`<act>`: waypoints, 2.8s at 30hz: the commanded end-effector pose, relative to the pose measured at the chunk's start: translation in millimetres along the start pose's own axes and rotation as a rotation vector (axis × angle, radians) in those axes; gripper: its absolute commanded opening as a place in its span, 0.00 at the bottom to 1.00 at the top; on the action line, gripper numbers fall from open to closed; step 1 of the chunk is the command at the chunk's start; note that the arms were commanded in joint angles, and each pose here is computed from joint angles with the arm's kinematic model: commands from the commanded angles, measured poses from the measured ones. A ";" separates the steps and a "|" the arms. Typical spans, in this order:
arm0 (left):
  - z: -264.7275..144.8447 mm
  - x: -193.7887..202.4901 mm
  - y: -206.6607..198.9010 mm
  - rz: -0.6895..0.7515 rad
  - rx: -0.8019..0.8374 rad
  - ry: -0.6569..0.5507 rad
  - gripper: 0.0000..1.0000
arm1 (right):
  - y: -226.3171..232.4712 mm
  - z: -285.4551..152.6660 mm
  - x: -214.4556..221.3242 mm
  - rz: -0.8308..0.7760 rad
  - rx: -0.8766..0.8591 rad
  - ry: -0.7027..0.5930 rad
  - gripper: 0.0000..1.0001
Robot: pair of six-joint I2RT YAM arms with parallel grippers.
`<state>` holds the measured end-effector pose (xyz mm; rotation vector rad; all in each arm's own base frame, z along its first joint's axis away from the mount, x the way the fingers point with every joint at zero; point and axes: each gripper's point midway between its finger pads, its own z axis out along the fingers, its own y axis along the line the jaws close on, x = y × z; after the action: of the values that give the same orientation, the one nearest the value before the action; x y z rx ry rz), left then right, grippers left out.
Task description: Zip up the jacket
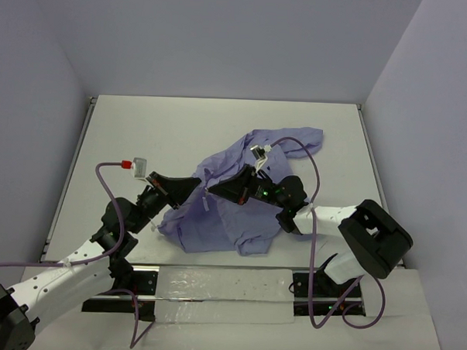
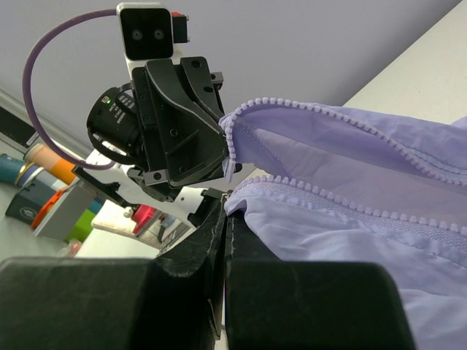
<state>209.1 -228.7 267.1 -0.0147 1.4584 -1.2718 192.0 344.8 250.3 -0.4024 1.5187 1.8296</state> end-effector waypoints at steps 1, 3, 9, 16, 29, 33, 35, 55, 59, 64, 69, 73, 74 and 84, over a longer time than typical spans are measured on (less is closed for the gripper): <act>3.0 -18.3 -26.7 -0.001 0.084 -0.045 0.00 | 35.6 8.5 -24.0 -0.113 -0.140 -0.073 0.00; 2.9 -18.5 -26.8 0.001 0.085 -0.046 0.00 | 34.8 8.4 -25.3 -0.114 -0.137 -0.077 0.00; 2.1 -17.3 -24.4 0.001 0.077 -0.045 0.00 | 37.6 9.2 -28.1 -0.119 -0.143 -0.085 0.00; 2.1 -16.8 -24.6 0.001 0.077 -0.042 0.00 | 38.6 8.1 -30.0 -0.123 -0.142 -0.091 0.00; 1.8 -17.1 -24.0 0.002 0.073 -0.045 0.00 | 41.1 5.4 -31.8 -0.129 -0.145 -0.099 0.00; 1.7 -15.7 -23.3 0.000 0.072 -0.041 0.00 | 42.9 4.8 -33.8 -0.135 -0.147 -0.105 0.00; 1.6 -16.1 -23.7 0.001 0.073 -0.043 0.00 | 42.6 4.3 -34.6 -0.136 -0.145 -0.109 0.00; 2.0 -13.9 -23.1 -0.002 0.072 -0.035 0.00 | 41.3 2.5 -42.2 -0.141 -0.139 -0.132 0.00; 2.9 -12.8 -23.8 -0.004 0.075 -0.030 0.00 | 41.6 3.3 -43.1 -0.138 -0.142 -0.134 0.00; 4.0 -12.2 -24.7 -0.005 0.080 -0.026 0.00 | 41.9 3.4 -44.7 -0.138 -0.145 -0.138 0.00; 5.0 -13.0 -25.0 -0.001 0.079 -0.027 0.00 | 42.1 2.2 -45.8 -0.140 -0.144 -0.144 0.00; 4.4 -11.5 -25.4 -0.005 0.083 -0.024 0.00 | 39.8 1.1 -46.2 -0.137 -0.137 -0.148 0.00; 4.2 -11.1 -25.2 -0.006 0.083 -0.022 0.00 | 39.4 1.2 -46.7 -0.137 -0.136 -0.149 0.00; 4.8 -9.0 -26.1 -0.013 0.089 -0.013 0.00 | 41.6 2.8 -47.8 -0.140 -0.148 -0.149 0.00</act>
<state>207.5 -232.8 264.2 -0.0065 1.4720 -1.2825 203.2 340.0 256.1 -0.3614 1.5043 1.8131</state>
